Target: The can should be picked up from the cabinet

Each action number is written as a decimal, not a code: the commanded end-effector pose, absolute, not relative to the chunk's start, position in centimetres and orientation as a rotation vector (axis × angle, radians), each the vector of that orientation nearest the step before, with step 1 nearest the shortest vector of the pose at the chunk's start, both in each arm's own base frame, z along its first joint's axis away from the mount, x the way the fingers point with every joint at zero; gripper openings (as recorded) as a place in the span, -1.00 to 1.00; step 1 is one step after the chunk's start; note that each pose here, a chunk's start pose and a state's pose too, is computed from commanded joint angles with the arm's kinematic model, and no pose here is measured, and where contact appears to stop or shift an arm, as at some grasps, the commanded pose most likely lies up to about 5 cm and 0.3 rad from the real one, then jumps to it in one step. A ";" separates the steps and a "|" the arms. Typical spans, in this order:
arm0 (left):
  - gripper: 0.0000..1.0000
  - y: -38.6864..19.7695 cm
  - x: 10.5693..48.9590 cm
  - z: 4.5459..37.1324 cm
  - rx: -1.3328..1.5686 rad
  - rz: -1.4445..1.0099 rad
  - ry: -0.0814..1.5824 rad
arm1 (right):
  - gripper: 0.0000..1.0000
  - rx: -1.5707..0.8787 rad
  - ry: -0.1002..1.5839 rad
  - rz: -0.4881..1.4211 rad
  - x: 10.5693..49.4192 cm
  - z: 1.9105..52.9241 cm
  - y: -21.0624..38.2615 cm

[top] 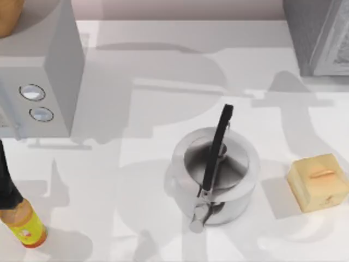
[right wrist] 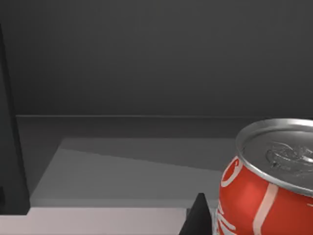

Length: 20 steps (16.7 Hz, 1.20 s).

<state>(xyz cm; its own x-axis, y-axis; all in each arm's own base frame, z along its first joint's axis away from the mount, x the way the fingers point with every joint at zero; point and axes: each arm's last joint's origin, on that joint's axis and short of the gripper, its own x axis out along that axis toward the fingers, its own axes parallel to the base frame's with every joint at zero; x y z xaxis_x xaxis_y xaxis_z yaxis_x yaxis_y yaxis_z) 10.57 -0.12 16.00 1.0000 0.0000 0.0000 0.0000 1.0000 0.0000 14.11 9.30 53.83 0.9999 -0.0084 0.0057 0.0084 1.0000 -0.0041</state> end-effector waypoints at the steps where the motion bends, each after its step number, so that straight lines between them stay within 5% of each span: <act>1: 1.00 -0.1 10.6 16.0 0.000 0.000 0.000 | -1.00 -0.007 -0.003 -0.008 14.1 53.4 9.0; 8: 1.00 -0.1 10.6 16.0 0.000 0.000 0.000 | -1.00 -0.020 0.020 -0.011 12.9 46.2 5.5; 20: 1.00 -0.1 10.6 16.0 0.000 0.000 0.000 | -1.00 0.002 0.023 -0.003 10.5 20.5 0.5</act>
